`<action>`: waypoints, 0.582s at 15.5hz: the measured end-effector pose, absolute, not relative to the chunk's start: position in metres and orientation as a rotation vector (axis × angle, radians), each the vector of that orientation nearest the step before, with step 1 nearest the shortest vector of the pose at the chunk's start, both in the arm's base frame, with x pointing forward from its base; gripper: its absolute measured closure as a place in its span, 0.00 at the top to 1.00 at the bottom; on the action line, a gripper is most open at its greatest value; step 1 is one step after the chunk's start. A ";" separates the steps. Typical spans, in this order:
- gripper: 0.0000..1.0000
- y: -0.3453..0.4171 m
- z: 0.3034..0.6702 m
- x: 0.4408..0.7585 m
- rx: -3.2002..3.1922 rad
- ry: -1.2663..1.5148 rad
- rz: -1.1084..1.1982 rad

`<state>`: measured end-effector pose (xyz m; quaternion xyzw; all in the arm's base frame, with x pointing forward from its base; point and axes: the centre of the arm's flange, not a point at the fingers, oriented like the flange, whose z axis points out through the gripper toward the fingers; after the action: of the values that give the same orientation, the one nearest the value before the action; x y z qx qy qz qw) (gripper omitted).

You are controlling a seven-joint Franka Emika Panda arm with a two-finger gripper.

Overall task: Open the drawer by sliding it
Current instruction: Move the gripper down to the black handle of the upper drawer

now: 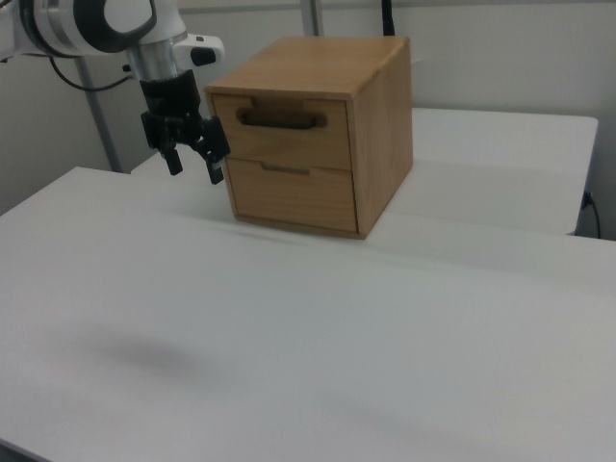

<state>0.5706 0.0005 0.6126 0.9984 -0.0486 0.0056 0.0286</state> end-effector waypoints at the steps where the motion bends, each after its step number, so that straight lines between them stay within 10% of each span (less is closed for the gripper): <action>1: 1.00 0.001 0.613 0.572 3.086 -0.249 0.032; 9: 1.00 0.002 0.614 0.627 2.924 -1.585 0.475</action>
<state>0.6273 0.0017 0.6136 0.8651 -0.4691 0.1406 -0.1089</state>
